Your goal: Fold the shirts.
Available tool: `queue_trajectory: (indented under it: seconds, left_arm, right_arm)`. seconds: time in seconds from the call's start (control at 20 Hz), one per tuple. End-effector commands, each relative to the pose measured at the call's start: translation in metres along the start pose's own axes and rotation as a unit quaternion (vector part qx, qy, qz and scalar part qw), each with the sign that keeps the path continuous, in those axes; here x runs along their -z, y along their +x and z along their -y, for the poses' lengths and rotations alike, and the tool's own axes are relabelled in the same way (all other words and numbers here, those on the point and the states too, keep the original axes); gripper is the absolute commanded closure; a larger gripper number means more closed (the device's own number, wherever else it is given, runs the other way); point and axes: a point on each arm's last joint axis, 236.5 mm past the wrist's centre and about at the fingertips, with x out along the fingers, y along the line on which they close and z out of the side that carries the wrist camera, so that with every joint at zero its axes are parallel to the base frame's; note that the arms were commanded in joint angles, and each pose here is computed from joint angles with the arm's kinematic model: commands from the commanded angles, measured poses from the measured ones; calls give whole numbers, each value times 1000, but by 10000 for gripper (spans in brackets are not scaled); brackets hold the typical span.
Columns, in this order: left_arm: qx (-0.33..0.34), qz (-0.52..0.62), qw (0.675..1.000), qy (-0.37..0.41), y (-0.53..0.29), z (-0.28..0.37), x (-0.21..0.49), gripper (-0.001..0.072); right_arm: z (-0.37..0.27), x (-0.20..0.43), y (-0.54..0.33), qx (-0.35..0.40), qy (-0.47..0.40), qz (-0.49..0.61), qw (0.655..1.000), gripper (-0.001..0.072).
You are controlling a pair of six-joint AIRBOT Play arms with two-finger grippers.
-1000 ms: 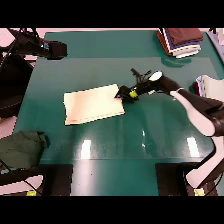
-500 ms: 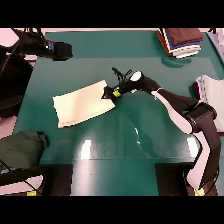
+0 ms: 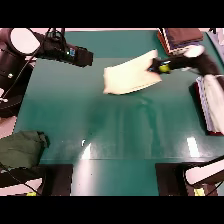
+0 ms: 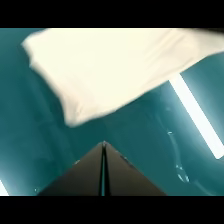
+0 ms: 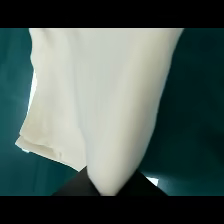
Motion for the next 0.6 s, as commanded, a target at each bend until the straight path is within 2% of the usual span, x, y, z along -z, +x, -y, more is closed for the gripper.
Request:
queue_trajectory:
  seconds: [0.0, 0.15, 0.3, 0.55]
  left_arm:
    - [17, 1, 1000, -1, 2, 16, 0, 684]
    - [18, 2, 1000, -12, 2, 16, 0, 684]
    - [17, 2, 1000, -12, 2, 16, 0, 683]
    - [17, -1, 1000, -23, 2, 16, 1, 684]
  right_arm:
    - [108, -39, -108, 98, 53, 95, 989, 696]
    - [190, -59, -192, 155, 117, 191, 962, 696]
    - [238, -60, -240, 182, 160, 244, 939, 696]
    - [244, -85, -283, 203, 145, 302, 920, 696]
